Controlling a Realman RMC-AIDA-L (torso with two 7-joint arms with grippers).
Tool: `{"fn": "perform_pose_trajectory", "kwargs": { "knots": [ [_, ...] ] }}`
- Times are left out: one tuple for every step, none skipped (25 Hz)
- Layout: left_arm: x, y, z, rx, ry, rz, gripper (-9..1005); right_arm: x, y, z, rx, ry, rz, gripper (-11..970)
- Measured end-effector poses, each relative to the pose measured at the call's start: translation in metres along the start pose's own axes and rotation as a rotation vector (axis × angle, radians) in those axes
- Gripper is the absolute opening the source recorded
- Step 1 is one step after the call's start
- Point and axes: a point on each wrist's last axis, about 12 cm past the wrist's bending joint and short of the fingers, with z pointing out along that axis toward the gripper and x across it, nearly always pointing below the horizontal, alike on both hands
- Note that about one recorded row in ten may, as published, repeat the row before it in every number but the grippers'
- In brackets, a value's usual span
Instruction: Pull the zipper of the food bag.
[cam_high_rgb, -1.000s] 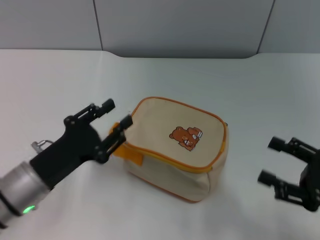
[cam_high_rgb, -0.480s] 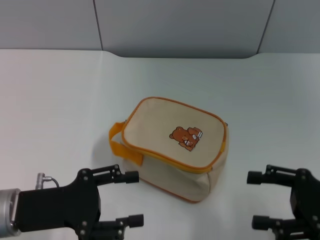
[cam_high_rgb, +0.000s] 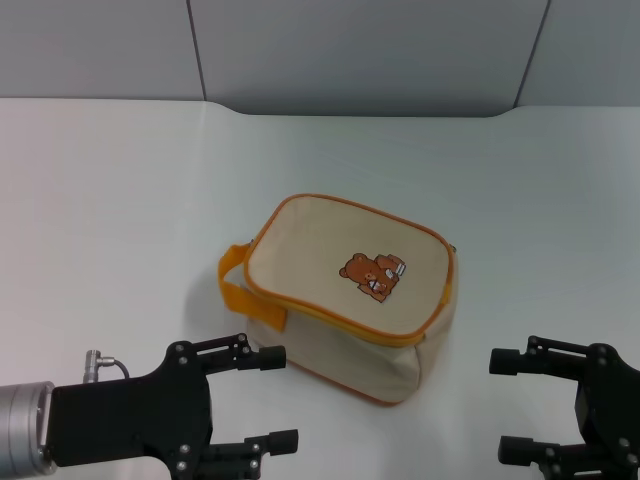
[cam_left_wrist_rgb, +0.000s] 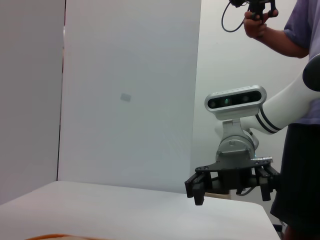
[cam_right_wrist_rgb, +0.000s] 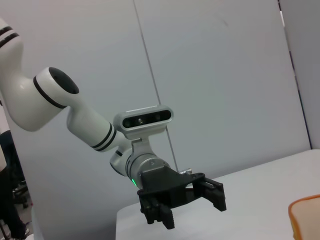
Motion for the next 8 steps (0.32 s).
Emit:
{"fn": "perform_pose_trajectory", "kwargs": {
  "knots": [
    [0.0004, -0.0001, 0.0007, -0.002, -0.001, 0.002, 742, 0.0006, -0.0002, 0.0002, 0.005, 0.002, -0.001, 832],
    [0.0006, -0.0002, 0.001, -0.003, 0.0, 0.002, 742, 0.001, -0.0002, 0.0009, 0.005, 0.001, -0.005, 832],
    [0.0006, -0.0002, 0.001, -0.003, 0.0, 0.002, 742, 0.001, -0.0002, 0.0009, 0.005, 0.001, -0.005, 832],
    [0.0008, -0.0003, 0.0012, -0.003, 0.0, 0.002, 742, 0.0013, 0.0001, 0.0018, 0.005, 0.0, -0.01, 832],
    [0.001, -0.0004, 0.0015, -0.004, 0.0, 0.001, 742, 0.0017, 0.0004, 0.0027, 0.004, -0.002, -0.014, 832],
    [0.0016, -0.0004, 0.0016, -0.007, 0.003, 0.001, 742, 0.0023, 0.001, 0.0035, 0.004, -0.004, -0.02, 832],
    [0.0016, -0.0004, 0.0016, -0.007, 0.003, 0.001, 742, 0.0023, 0.001, 0.0035, 0.004, -0.004, -0.02, 832],
    [0.0021, -0.0005, 0.0017, -0.009, 0.005, 0.001, 742, 0.0025, 0.0011, 0.0035, 0.004, -0.004, -0.022, 832]
  ]
}}
